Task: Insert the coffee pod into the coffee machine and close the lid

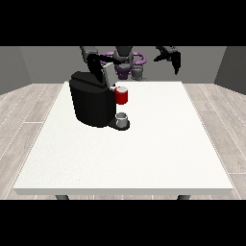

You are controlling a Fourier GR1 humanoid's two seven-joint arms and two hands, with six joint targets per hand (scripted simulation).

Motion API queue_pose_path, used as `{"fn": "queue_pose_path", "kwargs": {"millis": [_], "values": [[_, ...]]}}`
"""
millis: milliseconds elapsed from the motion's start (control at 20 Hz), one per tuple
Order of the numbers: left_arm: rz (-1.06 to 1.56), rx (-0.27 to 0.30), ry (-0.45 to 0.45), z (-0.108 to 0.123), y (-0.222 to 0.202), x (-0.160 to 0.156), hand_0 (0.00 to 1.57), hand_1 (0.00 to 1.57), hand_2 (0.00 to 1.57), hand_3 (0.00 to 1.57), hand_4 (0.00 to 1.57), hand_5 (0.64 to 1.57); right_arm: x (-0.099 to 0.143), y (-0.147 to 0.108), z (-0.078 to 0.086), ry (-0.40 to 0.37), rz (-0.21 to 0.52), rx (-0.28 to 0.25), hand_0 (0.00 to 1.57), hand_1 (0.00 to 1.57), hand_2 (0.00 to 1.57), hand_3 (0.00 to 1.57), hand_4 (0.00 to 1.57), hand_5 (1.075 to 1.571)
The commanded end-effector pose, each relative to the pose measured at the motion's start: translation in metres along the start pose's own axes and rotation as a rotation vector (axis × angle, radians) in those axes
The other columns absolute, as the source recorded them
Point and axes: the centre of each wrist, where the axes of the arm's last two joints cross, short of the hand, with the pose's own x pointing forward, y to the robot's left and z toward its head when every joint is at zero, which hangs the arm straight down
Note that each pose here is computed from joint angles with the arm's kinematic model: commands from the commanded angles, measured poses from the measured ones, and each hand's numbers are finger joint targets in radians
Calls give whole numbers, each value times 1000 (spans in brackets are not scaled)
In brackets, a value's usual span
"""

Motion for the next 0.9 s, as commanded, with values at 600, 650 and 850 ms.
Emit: {"fn": "queue_pose_path", "kwargs": {"millis": [600, 650, 850], "values": [[-18, -24, -19, 6, 0, -5, 0, 0, 0, 0, 362, 1571, 76, 53, -29, -172, 174, 99, 0, 0, 0, 0, 0, 1571], [-40, -40, -12, 2, -10, 5, 0, 0, 0, 0, 330, 1571, 73, 58, -29, -191, 202, 108, 0, 0, 0, 0, 102, 1571], [-46, -26, -53, 4, -1, 0, 0, 0, 0, 0, 327, 1571, 89, 84, -31, -234, 235, 116, 0, 0, 0, 0, 219, 1571]]}}
